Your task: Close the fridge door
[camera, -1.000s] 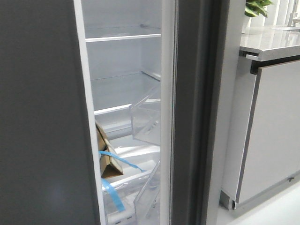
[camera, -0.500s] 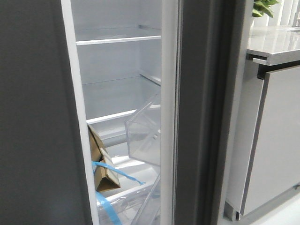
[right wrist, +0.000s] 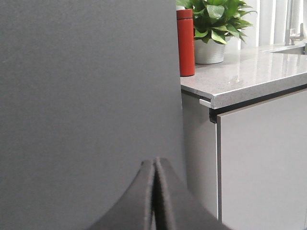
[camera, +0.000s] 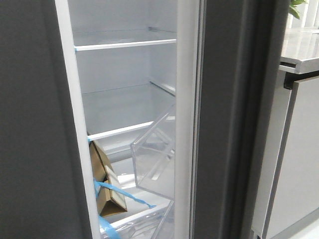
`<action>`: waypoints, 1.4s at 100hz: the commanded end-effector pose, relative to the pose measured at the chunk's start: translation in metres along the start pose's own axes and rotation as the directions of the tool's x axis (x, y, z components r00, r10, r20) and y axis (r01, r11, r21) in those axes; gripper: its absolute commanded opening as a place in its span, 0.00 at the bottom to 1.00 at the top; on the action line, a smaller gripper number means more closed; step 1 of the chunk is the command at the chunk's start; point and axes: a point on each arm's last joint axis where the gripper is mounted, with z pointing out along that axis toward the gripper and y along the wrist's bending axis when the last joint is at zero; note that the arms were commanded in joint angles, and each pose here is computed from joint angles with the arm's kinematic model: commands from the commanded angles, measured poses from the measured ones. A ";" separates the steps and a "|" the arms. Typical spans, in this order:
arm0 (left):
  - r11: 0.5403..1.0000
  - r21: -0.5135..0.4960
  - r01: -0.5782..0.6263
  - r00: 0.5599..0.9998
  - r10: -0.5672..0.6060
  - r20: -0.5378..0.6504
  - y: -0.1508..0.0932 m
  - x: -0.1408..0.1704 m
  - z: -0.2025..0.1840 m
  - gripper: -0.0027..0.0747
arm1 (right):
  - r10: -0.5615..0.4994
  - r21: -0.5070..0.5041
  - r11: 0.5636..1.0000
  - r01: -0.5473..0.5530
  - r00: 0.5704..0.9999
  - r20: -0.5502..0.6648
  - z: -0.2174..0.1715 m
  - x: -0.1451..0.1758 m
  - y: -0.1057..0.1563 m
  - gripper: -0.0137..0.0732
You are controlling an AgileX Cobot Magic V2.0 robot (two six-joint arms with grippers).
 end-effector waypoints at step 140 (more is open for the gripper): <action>1.000 0.002 0.009 0.999 -0.009 0.049 0.000 0.005 -0.001 0.01 | 0.197 0.004 0.980 -0.198 0.975 0.099 0.011 -0.045 0.000 0.10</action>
